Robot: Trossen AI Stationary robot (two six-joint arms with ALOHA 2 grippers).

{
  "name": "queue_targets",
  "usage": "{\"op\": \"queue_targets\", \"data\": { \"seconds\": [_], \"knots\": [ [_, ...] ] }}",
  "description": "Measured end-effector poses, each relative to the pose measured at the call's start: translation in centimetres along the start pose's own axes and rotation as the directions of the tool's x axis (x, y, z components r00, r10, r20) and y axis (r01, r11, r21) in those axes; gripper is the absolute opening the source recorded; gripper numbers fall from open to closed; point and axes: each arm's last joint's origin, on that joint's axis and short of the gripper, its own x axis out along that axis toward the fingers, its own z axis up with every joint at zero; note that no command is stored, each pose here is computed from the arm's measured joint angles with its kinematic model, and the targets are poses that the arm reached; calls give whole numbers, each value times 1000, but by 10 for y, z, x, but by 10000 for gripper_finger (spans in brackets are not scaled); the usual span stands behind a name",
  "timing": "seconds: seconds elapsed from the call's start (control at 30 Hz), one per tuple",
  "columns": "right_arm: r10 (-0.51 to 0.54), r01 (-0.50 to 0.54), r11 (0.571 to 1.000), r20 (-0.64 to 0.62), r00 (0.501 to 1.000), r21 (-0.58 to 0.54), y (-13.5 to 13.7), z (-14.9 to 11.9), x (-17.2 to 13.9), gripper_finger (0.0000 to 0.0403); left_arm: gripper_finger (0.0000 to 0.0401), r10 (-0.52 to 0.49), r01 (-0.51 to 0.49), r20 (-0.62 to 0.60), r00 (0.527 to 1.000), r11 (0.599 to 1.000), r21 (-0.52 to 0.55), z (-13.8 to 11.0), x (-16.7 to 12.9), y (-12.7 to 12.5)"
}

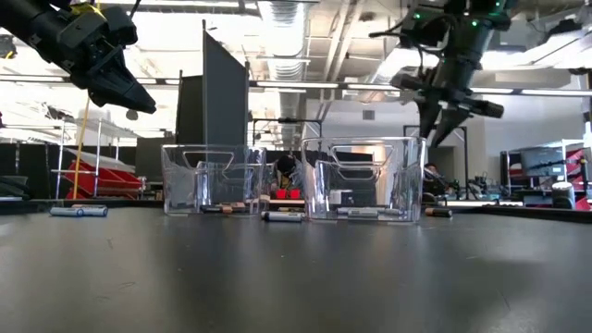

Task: Sort batteries
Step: Move the left transparent bin to the bottom of the table

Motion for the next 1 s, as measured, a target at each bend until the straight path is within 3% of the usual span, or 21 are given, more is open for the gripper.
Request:
{"op": "queue_targets", "data": {
  "seconds": [0.23,0.83,1.0],
  "knots": [
    [-37,38,999,-11,999,28,-3,2,11,115,119,53,-54,19,998,998,22,1,0,2],
    [-51,51,997,2,999,-52,-9,12,12,115,119,56,-57,20,998,998,12,1,0,2],
    [-25,25,1000,19,1000,-15,-6,13,12,115,119,181,-175,64,981,981,-83,2,0,6]
  ]
}}
